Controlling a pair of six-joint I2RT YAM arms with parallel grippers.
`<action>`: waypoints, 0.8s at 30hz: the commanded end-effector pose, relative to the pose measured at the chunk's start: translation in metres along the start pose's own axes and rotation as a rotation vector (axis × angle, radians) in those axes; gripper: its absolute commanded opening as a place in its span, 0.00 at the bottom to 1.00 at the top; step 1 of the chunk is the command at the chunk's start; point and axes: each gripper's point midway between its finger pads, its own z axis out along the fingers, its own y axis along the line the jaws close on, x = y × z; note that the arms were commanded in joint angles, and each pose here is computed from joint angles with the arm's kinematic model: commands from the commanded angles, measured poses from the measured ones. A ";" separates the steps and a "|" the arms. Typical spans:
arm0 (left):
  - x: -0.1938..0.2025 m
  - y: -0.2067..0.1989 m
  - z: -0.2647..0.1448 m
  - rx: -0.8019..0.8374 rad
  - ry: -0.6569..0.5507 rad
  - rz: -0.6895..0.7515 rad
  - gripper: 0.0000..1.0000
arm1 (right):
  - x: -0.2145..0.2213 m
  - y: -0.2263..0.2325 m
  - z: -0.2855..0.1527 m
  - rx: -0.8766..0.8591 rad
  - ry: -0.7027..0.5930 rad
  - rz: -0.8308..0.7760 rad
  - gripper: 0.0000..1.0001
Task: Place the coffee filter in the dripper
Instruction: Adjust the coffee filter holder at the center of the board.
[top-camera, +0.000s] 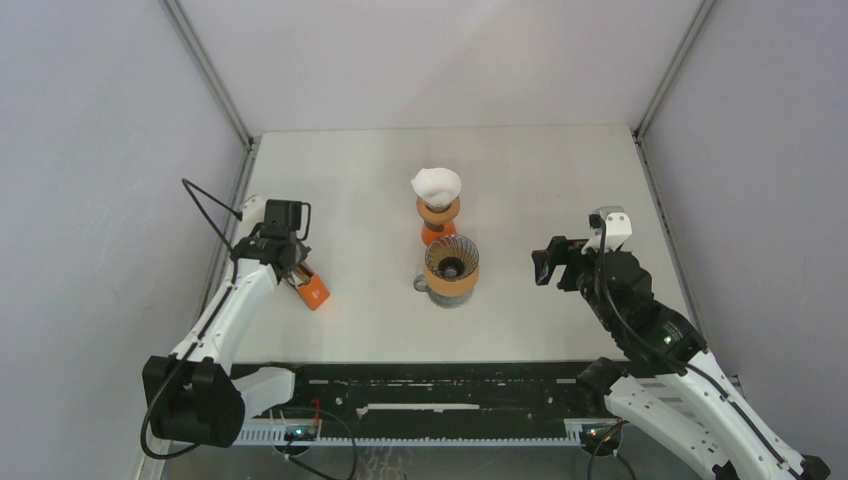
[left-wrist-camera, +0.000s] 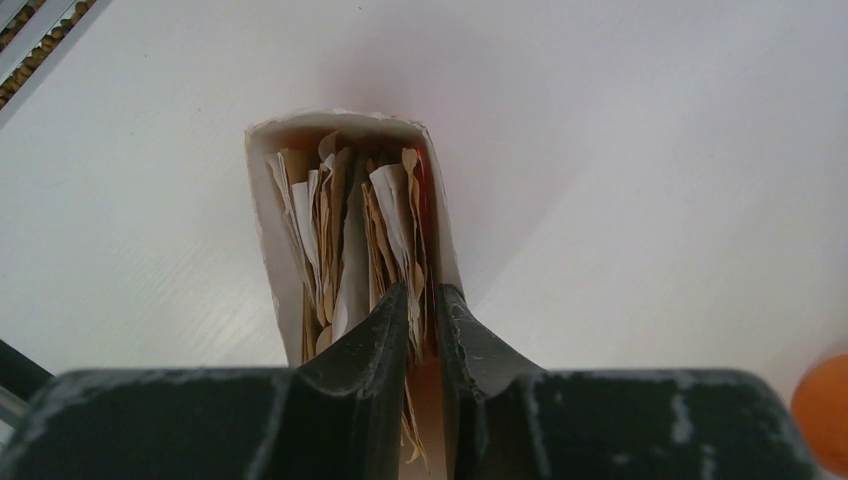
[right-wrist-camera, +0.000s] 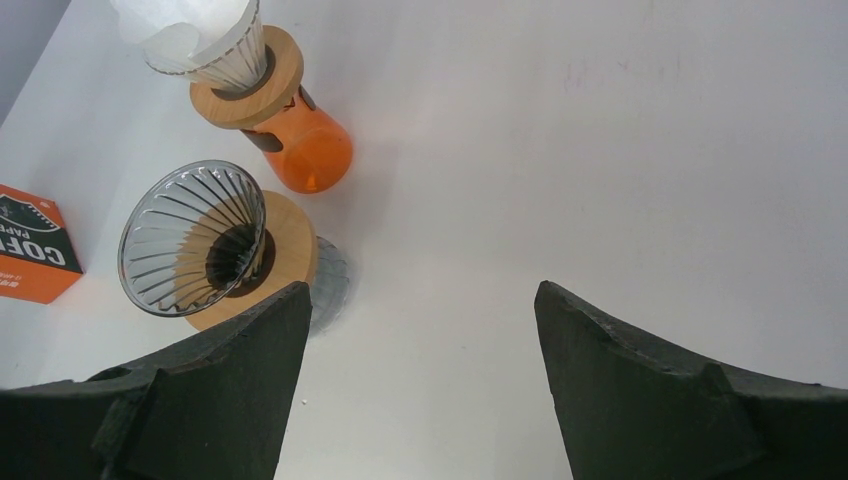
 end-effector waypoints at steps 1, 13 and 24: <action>-0.025 -0.013 -0.006 0.042 -0.058 -0.023 0.22 | -0.005 0.005 0.002 -0.013 -0.022 0.027 0.90; -0.012 0.000 0.002 -0.014 -0.041 0.003 0.21 | -0.005 0.006 0.001 -0.018 -0.021 0.028 0.90; -0.010 0.012 -0.007 -0.016 -0.063 -0.029 0.17 | -0.006 0.006 0.001 -0.022 -0.024 0.029 0.90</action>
